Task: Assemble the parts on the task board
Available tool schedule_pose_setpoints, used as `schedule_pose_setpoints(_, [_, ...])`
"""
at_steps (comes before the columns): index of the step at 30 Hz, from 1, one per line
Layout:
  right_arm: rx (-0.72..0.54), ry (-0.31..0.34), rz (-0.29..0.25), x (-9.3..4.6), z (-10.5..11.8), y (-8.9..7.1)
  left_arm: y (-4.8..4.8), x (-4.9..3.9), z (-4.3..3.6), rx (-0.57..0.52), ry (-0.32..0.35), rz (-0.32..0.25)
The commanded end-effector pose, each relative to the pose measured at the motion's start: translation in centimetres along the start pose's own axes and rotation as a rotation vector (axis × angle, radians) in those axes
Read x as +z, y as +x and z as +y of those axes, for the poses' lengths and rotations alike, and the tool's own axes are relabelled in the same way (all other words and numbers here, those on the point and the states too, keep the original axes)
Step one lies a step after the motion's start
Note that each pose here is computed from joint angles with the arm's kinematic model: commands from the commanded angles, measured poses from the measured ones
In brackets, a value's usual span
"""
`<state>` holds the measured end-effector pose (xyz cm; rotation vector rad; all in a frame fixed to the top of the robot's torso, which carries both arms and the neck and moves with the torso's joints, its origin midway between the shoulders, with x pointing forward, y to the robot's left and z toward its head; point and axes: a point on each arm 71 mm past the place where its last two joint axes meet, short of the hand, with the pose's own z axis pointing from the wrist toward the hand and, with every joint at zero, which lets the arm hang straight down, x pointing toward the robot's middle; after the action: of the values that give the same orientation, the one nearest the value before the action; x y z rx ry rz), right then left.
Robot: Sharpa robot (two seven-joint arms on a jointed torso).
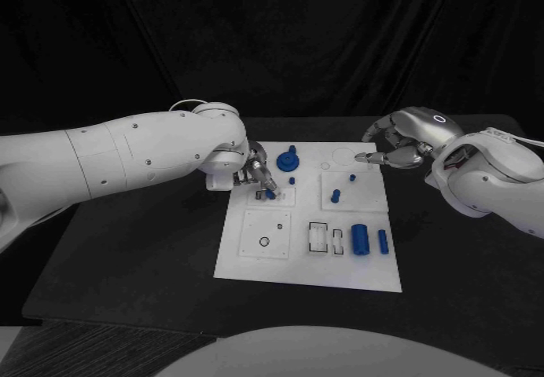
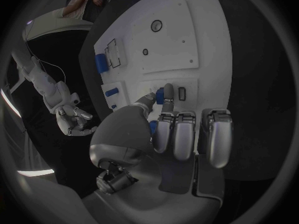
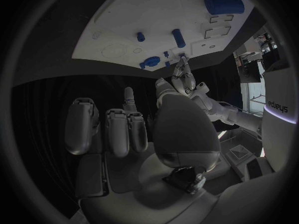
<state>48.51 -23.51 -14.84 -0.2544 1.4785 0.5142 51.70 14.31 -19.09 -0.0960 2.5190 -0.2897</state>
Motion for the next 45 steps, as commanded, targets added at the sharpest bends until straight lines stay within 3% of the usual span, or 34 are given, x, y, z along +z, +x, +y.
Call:
schedule_pose_setpoints(1, [0.0, 0.018, 0.003, -0.05, -0.13, 0.1, 0.11, 0.1, -0.09, -0.01, 0.01, 0.003])
schedule_pose_setpoints(27, [-0.001, 0.021, 0.012, -0.05, -0.2, 0.24, -0.05, 0.32, -0.01, 0.005, 0.025, -0.044])
schedule_pose_setpoints(45, [-0.003, 0.033, 0.018, -0.15, -0.48, 0.35, 0.27, -0.64, 0.55, -0.052, 0.073, -0.114])
